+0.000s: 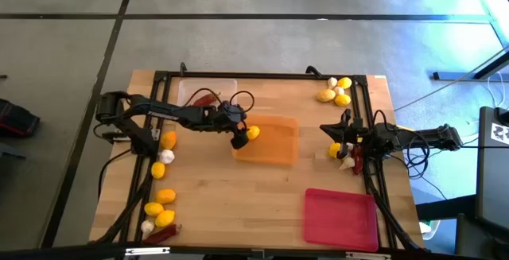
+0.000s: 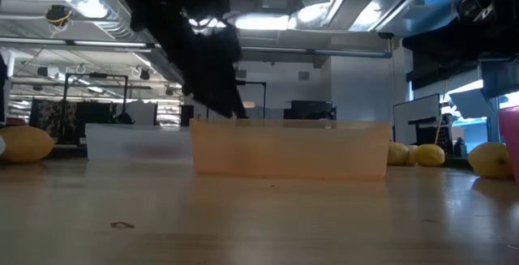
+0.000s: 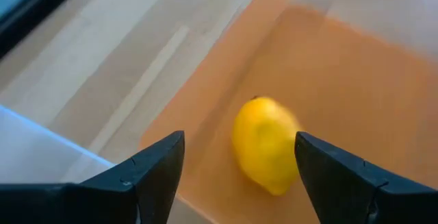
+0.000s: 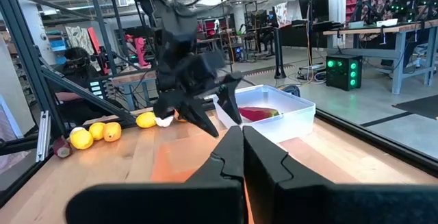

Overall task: Sort produce into baskets
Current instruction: Put the lemon into the orange bin

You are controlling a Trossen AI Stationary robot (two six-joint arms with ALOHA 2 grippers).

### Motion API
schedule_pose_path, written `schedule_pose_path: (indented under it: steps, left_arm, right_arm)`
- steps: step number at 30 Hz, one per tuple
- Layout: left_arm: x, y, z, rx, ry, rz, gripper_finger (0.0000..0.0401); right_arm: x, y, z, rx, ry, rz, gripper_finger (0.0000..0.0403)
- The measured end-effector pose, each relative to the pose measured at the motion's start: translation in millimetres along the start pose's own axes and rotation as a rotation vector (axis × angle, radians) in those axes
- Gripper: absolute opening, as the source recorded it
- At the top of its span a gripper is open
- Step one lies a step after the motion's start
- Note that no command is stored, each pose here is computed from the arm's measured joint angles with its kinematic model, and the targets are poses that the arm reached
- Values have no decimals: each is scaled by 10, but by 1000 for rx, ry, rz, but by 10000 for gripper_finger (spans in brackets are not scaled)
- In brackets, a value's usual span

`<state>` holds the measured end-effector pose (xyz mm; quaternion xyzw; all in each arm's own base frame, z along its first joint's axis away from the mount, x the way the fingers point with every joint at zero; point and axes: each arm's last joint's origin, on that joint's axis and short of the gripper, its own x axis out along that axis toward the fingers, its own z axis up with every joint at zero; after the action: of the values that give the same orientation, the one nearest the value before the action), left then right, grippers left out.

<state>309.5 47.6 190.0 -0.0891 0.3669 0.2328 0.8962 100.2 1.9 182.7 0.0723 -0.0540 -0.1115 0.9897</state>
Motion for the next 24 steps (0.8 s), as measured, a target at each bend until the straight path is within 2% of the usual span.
schedule_pose_path:
  steps: [8,15,19,24]
  left_arm:
    - [-622,-75,69,42,-56,-72,271]
    - [-1122,-37,-66,22,7,-103,271]
    - [-1302,42,-177,-42,75,-61,272]
    - [-1378,141,-346,-134,219,51,272]
  right_arm:
    - [0,1,0,9,0,1,5]
    - [0,-1,-9,15,9,0,5]
    - [0,-1,-14,12,14,-1,5]
    - [0,-3,-27,8,27,-3,5]
